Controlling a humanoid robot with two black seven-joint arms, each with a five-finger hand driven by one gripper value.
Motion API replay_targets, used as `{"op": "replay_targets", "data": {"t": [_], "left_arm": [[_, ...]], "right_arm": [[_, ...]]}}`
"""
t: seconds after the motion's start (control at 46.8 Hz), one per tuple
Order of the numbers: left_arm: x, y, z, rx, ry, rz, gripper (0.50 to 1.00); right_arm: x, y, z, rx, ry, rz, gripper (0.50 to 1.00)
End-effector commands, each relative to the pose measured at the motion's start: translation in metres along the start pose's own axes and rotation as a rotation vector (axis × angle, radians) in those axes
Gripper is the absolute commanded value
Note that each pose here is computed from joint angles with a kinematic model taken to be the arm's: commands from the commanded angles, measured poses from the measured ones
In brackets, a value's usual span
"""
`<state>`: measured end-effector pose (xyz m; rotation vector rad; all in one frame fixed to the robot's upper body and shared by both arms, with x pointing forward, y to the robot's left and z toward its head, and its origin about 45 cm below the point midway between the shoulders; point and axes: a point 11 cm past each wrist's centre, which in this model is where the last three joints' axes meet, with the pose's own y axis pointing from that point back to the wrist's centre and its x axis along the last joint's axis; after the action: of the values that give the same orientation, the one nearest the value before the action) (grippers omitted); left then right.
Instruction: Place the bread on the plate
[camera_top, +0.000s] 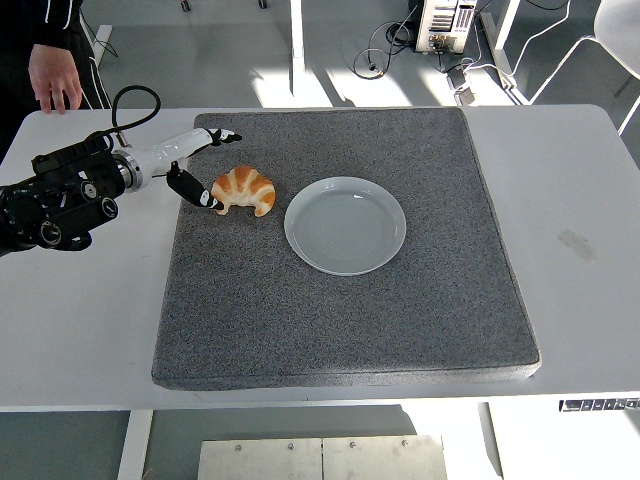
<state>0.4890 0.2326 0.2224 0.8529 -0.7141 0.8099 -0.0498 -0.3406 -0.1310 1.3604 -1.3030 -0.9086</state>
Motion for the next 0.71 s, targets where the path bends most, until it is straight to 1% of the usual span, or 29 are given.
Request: {"op": "replay_targets", "data": {"t": [0.0,0.299,0.449,0.556,0.684], "left_arm": [[-0.003,-0.005,0.005,-0.005,0.0,0.0,0.98],[-0.014,-0.013,0.017,-0.027,0.021,-0.012,0.977],[-0.014,-0.013,0.009,-0.004,0.014,-0.003,0.977],[-0.021,-0.015,0.006,0.005,0.014,-0.007,0.975],[-0.02,-0.015,0.003,0.013,0.009,-0.002,0.954]], "right_arm": [[0.0,0.0,0.0,0.0,0.0,0.001,1.0],[0.0,0.0,-0.001,0.001,0.001,0.001,1.0],[0.0,0.0,-0.001,0.001,0.001,0.001,1.0],[0.0,0.0,0.0,0.0,0.0,0.001,1.0],[0.0,0.0,0.0,0.0,0.001,-0.001,1.0]]}}
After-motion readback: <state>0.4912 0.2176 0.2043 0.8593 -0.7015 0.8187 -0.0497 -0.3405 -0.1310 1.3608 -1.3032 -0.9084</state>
